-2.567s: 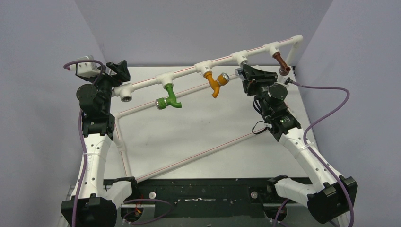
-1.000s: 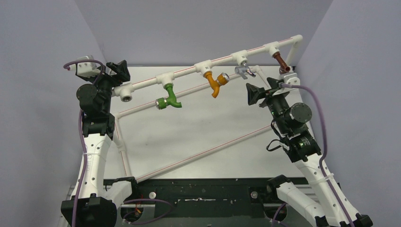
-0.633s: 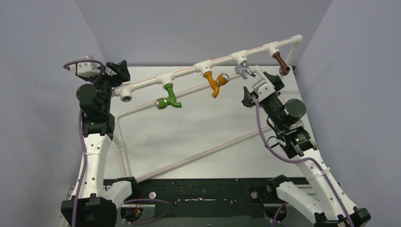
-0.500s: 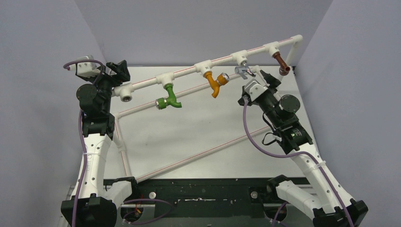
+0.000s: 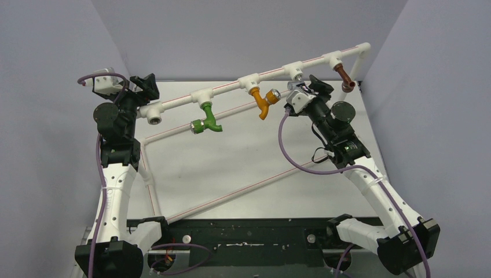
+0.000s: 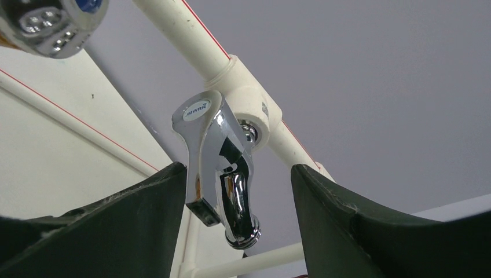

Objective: Install the water faucets

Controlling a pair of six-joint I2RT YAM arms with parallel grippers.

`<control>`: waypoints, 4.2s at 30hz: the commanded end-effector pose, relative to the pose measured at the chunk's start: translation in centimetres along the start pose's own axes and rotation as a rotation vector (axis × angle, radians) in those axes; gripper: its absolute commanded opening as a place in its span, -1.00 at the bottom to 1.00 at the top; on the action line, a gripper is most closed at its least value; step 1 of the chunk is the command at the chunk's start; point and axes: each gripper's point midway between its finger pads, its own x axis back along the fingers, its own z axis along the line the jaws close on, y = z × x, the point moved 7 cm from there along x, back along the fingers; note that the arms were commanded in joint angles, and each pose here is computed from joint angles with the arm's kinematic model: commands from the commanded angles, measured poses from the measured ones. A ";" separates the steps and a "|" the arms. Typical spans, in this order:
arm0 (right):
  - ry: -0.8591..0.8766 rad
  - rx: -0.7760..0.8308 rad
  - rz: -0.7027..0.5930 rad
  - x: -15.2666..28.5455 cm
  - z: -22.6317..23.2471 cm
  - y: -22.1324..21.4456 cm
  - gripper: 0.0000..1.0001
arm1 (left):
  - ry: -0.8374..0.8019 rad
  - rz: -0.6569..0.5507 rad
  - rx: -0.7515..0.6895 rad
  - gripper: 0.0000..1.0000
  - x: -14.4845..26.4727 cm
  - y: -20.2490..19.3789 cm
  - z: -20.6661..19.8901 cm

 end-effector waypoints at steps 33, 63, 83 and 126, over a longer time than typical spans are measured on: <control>-0.437 -1.283 -0.220 0.3 -1.7 3.4 -1.00 | 0.122 0.434 0.052 0.80 1.8 -10.5 3.8; -0.466 -2.592 -0.105 1.0 0.8 4.8 -1.00 | 0.112 0.427 0.059 0.79 1.8 -10.3 3.6; -0.397 -2.408 -0.037 3.8 2.5 4.5 0.42 | 0.114 0.428 0.059 0.80 1.8 -10.4 3.6; 0.013 -0.022 -0.099 5.8 -2.2 4.2 0.64 | 0.109 0.434 0.068 0.80 1.7 -10.5 3.8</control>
